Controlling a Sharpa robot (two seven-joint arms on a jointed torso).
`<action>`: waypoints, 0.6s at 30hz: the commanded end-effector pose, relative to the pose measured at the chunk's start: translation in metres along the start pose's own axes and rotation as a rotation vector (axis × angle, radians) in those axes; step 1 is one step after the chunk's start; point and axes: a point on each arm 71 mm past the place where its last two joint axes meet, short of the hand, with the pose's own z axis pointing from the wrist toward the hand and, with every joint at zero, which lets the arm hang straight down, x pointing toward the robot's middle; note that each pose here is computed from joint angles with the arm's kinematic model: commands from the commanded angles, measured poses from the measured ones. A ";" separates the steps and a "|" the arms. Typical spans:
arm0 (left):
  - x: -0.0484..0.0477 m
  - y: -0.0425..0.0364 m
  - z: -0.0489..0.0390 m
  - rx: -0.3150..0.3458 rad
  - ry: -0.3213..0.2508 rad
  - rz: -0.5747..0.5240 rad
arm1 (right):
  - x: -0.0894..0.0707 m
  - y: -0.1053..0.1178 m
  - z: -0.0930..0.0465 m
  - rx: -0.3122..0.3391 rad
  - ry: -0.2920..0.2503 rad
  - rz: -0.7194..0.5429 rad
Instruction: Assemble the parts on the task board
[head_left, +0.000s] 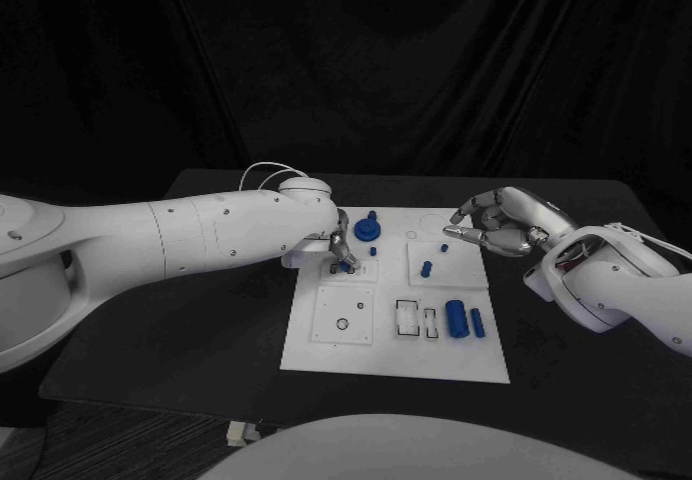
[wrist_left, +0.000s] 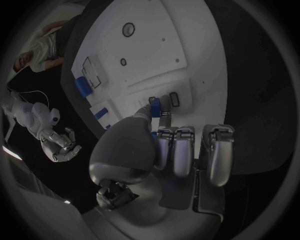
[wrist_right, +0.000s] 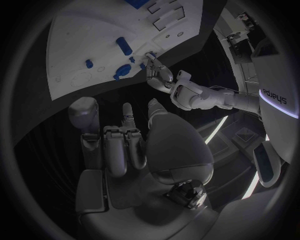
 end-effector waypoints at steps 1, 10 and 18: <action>0.0038 -0.0028 0.0014 0.019 0.012 -0.002 | 0.001 -0.001 -0.001 0.016 0.003 0.000; 0.0061 -0.0041 0.0025 0.022 0.020 0.002 | 0.000 -0.001 -0.001 0.017 0.001 0.001; 0.0074 -0.0053 0.0036 0.026 0.023 0.002 | 0.000 -0.001 -0.002 0.016 0.000 0.001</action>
